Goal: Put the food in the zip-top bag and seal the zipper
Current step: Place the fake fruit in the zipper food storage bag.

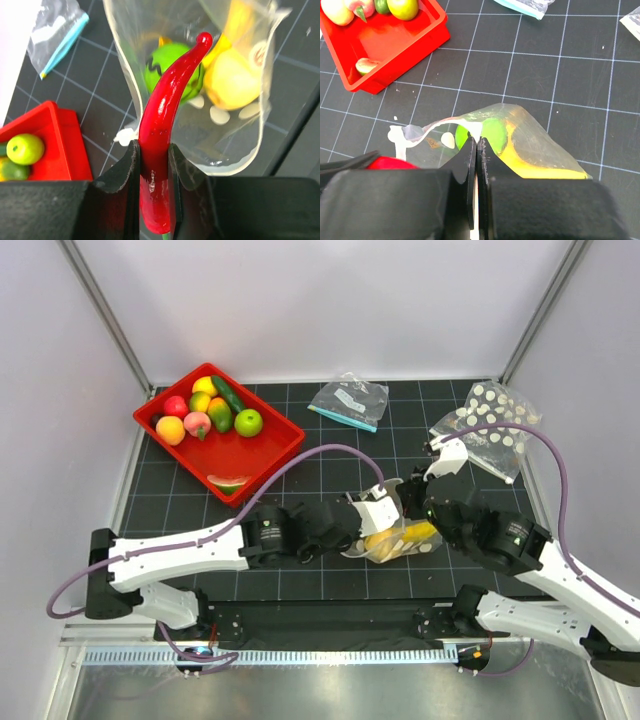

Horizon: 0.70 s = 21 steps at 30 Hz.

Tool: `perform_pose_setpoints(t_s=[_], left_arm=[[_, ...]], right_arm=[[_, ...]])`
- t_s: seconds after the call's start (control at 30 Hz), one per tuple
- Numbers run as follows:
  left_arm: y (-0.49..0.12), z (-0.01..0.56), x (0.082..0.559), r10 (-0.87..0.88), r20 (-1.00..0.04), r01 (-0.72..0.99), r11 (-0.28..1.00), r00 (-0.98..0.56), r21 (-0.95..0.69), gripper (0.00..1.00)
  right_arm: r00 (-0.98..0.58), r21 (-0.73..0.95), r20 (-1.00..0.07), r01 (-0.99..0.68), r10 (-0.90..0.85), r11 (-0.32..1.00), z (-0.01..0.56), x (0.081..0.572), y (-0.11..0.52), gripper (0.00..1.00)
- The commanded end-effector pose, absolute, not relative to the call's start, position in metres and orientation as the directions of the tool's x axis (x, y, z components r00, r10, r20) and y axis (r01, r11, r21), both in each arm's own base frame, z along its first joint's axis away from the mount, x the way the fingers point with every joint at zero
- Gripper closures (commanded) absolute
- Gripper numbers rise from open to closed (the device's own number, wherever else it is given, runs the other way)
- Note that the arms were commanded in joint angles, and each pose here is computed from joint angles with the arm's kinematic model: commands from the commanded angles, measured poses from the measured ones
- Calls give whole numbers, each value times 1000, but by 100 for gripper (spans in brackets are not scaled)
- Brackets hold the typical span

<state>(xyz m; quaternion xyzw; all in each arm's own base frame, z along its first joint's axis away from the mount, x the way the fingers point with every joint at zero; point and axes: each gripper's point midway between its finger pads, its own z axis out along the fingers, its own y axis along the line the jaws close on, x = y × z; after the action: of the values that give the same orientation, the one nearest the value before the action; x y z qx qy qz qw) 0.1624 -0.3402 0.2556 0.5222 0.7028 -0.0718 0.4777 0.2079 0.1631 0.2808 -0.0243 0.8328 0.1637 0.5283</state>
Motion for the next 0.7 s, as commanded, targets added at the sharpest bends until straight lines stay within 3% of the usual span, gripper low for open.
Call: perform_pose_setpoints(t_s=[0.0,0.2,0.37,0.57,0.67], left_arm=[[-333,267,166,686,-728,783,445,15,436,100],[-338,305,175,495,-869,717,614,-24,330,100],[-329,350,169,171,-985,715,688,7,125,100],[-337,380,158,-177,-982,763,643,61,-69,100],[-349,374,170,-190,-980,725,683,64,-85,100]], right_arm=[[-380,317,-898,-215,220,924,304,212,165,99],[-381,324,-897,-218,226,920,304,212,167,99],[-380,324,-897,-215,227,921,303,213,168,99],[-381,334,-894,-222,233,916,303,214,172,99],[-382,340,-893,-227,237,913,304,215,175,99]])
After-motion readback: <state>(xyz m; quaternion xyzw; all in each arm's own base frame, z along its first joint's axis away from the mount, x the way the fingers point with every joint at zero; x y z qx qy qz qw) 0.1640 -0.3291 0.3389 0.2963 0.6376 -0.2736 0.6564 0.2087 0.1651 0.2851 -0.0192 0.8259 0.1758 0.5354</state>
